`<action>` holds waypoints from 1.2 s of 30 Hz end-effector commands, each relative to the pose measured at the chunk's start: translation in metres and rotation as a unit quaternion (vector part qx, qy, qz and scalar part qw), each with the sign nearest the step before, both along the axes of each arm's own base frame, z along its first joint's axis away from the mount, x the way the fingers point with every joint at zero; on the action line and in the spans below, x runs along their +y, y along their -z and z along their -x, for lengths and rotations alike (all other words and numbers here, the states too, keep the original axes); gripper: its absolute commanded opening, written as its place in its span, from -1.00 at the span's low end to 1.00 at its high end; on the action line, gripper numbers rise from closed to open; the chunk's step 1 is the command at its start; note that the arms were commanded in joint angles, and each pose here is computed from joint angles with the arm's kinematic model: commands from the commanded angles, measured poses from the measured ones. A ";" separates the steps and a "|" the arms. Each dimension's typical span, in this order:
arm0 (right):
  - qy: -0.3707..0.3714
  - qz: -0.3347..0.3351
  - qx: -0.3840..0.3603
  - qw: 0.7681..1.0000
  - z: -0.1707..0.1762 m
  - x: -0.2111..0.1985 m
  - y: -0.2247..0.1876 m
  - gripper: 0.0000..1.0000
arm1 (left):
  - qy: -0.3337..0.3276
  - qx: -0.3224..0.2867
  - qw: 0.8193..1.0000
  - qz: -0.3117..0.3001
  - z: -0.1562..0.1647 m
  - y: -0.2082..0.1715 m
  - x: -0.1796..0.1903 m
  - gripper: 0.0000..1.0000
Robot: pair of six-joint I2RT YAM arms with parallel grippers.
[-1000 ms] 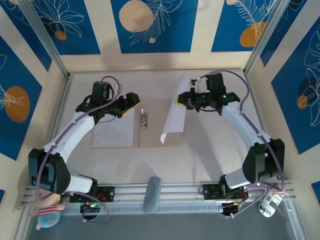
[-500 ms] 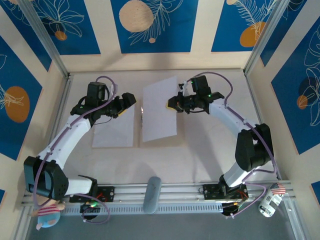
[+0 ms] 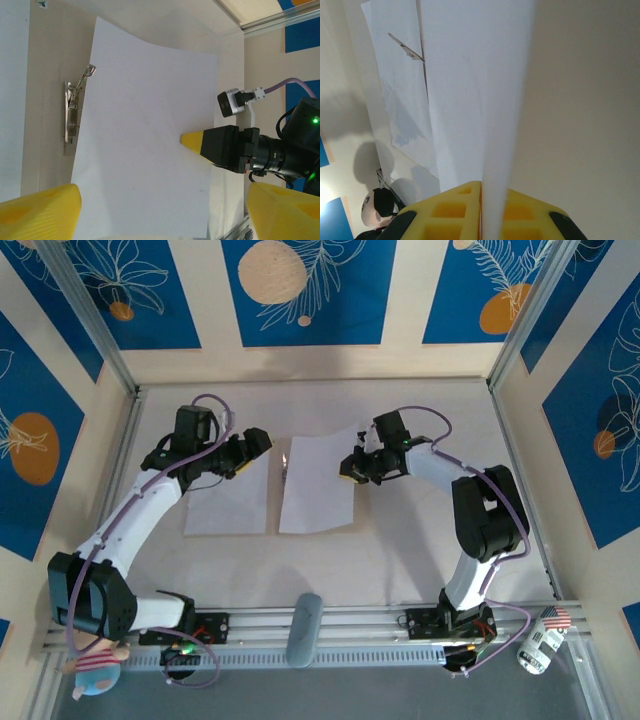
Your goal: Put the files into the folder
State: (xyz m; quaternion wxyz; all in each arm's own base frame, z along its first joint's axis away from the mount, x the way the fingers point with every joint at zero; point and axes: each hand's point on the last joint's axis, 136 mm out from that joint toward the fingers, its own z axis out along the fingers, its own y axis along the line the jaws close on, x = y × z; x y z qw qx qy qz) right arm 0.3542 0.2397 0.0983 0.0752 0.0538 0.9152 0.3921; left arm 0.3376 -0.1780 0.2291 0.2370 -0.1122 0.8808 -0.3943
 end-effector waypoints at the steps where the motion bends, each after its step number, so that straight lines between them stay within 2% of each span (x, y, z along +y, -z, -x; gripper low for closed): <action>1: -0.004 0.005 -0.017 1.000 0.002 -0.005 -0.002 -0.77 | -0.002 -0.003 1.000 -0.006 0.001 0.000 0.006 0.72; 13: 0.003 0.002 -0.024 1.000 0.006 -0.019 0.000 -0.77 | -0.002 -0.008 1.000 -0.006 0.002 -0.004 0.007 0.72; 25: -0.001 -0.027 -0.036 0.999 0.001 -0.014 0.002 -0.99 | -0.002 -0.007 1.000 -0.006 0.003 -0.003 0.007 0.72; 36: -0.020 0.016 -0.049 0.998 0.003 -0.027 0.003 -1.00 | 0.000 -0.004 1.000 -0.006 0.003 -0.002 0.006 0.72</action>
